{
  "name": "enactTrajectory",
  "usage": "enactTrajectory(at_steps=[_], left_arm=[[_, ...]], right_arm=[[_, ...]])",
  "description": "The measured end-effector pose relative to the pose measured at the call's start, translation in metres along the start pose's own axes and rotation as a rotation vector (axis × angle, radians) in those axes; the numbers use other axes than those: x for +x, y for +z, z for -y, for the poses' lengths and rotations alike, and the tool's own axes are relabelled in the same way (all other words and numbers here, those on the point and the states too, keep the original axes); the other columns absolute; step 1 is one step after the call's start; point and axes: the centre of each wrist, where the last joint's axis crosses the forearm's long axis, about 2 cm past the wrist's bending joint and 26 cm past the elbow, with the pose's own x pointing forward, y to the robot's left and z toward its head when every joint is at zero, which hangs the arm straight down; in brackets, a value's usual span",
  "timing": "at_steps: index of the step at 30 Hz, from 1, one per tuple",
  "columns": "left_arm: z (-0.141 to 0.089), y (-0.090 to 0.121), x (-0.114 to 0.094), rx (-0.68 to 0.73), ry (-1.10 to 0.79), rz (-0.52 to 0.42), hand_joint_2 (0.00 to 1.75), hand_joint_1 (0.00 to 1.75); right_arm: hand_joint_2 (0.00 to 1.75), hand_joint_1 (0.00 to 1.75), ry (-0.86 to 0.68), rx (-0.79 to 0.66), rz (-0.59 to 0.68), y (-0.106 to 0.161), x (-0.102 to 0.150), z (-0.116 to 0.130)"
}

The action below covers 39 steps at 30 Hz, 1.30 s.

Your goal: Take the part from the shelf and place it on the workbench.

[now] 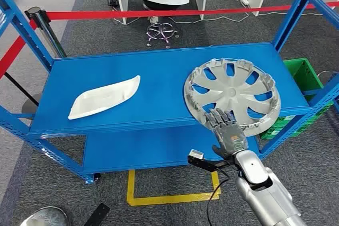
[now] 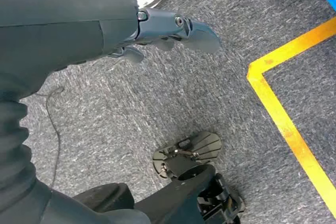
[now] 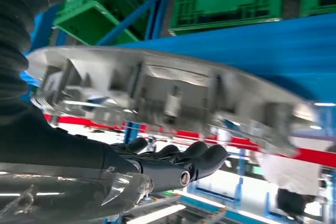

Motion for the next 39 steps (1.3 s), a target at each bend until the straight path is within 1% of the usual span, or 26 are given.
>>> enactTrajectory(at_steps=[2,6,13,18,30,38,39], left_arm=[[0.0,0.0,0.0,-0.002,-0.005,0.0,1.75,0.0],[0.0,0.0,0.0,-0.006,-0.022,0.001,1.75,0.0],[0.0,0.0,0.001,-0.011,-0.039,0.004,1.75,0.0],[-0.001,0.0,0.001,-0.014,-0.044,0.004,1.75,0.0],[-0.001,-0.001,0.001,-0.012,-0.04,0.004,1.75,0.0],[-0.001,-0.001,0.001,-0.015,-0.051,0.006,1.75,0.0],[-0.001,-0.001,0.001,-0.016,-0.052,0.006,1.75,0.0]], right_arm=[[1.75,0.0,0.006,-0.007,-0.019,0.001,-0.005,-0.002],[1.75,0.0,0.023,-0.051,-0.089,0.003,-0.024,-0.009],[1.75,0.0,0.029,-0.1,-0.203,0.0,-0.051,-0.009],[1.75,0.0,0.039,-0.119,-0.251,0.0,-0.063,-0.011],[1.75,0.0,0.031,-0.092,-0.284,0.003,-0.069,-0.017],[1.75,0.0,0.052,-0.117,-0.285,0.001,-0.068,-0.016],[1.75,0.1,0.052,-0.115,-0.284,0.001,-0.068,-0.017]])
